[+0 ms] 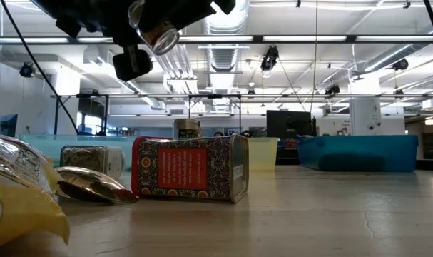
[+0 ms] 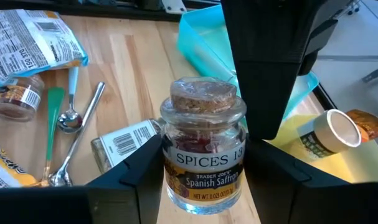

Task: Pick & Place Food Item
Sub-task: Put the top brown seasoning bottle into the yellow bin

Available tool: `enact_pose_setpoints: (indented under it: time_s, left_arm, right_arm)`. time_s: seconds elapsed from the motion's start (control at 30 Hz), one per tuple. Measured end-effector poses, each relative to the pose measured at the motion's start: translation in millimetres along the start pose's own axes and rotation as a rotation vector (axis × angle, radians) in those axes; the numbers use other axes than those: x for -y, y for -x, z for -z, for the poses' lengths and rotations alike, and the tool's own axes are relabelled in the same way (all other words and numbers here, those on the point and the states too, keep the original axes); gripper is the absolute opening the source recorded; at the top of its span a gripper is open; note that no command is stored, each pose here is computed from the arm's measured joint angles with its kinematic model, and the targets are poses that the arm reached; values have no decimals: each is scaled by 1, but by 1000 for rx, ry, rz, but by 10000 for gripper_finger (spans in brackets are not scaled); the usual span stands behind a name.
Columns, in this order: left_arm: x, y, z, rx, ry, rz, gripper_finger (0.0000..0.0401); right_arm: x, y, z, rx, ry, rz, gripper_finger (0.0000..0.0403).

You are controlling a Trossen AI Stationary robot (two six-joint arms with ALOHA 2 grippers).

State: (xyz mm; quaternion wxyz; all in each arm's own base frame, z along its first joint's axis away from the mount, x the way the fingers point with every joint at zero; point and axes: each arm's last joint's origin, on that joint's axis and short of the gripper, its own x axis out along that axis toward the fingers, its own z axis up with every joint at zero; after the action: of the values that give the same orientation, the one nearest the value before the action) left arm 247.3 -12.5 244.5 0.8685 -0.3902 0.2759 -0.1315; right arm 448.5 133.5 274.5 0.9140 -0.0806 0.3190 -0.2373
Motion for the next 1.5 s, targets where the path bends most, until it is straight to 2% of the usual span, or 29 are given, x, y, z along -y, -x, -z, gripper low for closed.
enact_pose_setpoints:
  time_s: [0.17,0.27,0.7,0.8,0.9,1.1,1.5]
  left_arm:
    - [1,0,0,-3,12,10,14]
    - [1,0,0,-3,14,14,36]
    - [3,0,-1,1,30,32,214]
    - [2,0,0,-9,39,27,244]
    - [-2,1,4,-70,62,-24,266]
    - [-2,5,4,-98,49,-161,282]
    - [5,6,-3,-54,27,-152,283]
  right_arm:
    - [-2,1,0,-9,-10,-36,180]
    - [-2,2,0,-17,-23,-64,180]
    - [-5,4,3,-38,-47,-92,180]
    - [-6,4,5,-49,-77,-90,180]
    - [-5,5,4,-45,-95,-80,180]
    - [-4,5,4,-52,-123,-71,180]
    - [-6,6,5,-70,-128,-116,179]
